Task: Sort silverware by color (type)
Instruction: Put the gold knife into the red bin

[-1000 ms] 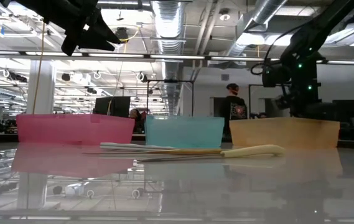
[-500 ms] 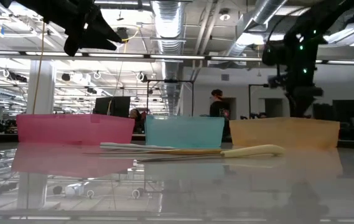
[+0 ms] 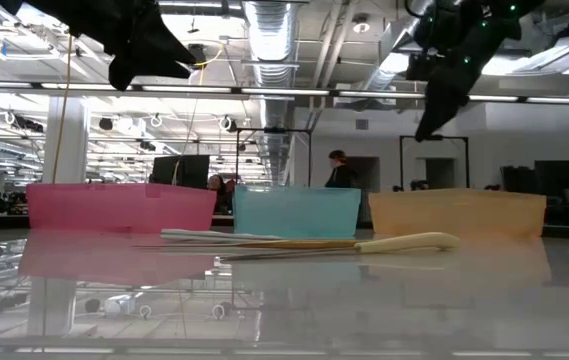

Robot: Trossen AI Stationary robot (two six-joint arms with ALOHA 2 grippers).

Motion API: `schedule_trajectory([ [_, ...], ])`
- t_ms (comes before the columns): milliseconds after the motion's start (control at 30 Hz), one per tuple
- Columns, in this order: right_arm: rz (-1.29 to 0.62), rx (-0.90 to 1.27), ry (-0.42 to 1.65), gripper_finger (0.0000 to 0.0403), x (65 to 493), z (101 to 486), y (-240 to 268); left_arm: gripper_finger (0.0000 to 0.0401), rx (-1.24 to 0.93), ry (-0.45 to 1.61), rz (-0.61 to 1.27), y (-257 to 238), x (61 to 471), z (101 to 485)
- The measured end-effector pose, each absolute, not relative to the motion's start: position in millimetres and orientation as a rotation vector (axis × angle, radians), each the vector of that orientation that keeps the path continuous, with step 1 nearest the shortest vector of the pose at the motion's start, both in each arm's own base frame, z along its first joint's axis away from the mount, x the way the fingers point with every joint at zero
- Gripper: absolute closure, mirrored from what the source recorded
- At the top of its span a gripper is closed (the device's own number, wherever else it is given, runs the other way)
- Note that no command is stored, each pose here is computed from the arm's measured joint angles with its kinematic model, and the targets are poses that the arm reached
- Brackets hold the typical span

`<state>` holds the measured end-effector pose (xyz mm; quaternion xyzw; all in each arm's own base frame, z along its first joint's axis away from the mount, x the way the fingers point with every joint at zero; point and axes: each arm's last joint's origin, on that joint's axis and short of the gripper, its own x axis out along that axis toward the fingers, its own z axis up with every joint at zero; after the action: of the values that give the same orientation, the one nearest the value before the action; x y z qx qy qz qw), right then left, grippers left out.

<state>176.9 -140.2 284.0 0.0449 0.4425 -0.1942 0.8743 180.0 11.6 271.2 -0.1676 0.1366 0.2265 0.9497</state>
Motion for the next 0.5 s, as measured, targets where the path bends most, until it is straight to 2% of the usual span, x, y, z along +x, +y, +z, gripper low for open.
schedule_trajectory([
  [267,-0.302,0.054,0.831,0.0191,203,289,-115,0.0275,-0.321,0.307,0.364,9,181,271],
  [500,-0.255,0.045,0.599,0.0191,228,306,-95,0.0275,-0.320,0.306,0.365,9,181,271],
])
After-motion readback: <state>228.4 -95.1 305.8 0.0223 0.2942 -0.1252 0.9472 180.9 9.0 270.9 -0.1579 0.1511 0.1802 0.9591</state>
